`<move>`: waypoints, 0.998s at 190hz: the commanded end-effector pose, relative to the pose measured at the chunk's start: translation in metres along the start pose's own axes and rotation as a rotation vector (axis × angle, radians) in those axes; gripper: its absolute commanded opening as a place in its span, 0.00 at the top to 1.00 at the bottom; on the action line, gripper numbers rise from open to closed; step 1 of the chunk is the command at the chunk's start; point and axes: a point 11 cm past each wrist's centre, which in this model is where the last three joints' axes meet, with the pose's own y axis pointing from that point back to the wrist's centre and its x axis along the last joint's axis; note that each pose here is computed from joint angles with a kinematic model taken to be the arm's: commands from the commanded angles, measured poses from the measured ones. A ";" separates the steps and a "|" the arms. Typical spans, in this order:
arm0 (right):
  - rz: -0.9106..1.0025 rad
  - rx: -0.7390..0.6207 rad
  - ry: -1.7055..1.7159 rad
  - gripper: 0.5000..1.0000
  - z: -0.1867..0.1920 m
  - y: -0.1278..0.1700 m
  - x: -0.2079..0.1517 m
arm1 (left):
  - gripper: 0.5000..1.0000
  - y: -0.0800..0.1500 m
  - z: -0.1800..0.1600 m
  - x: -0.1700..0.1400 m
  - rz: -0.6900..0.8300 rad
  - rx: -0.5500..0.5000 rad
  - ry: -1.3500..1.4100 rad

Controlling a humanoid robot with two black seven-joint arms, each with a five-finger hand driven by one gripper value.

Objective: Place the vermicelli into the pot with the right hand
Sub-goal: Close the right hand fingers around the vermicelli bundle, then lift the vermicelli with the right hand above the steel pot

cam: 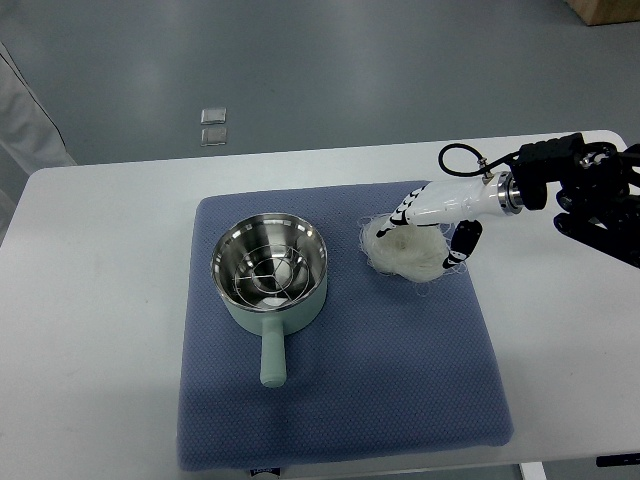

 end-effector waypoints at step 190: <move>0.039 -0.014 -0.018 1.00 -0.001 -0.013 -0.018 | 0.00 0.000 0.000 0.000 0.000 0.000 0.000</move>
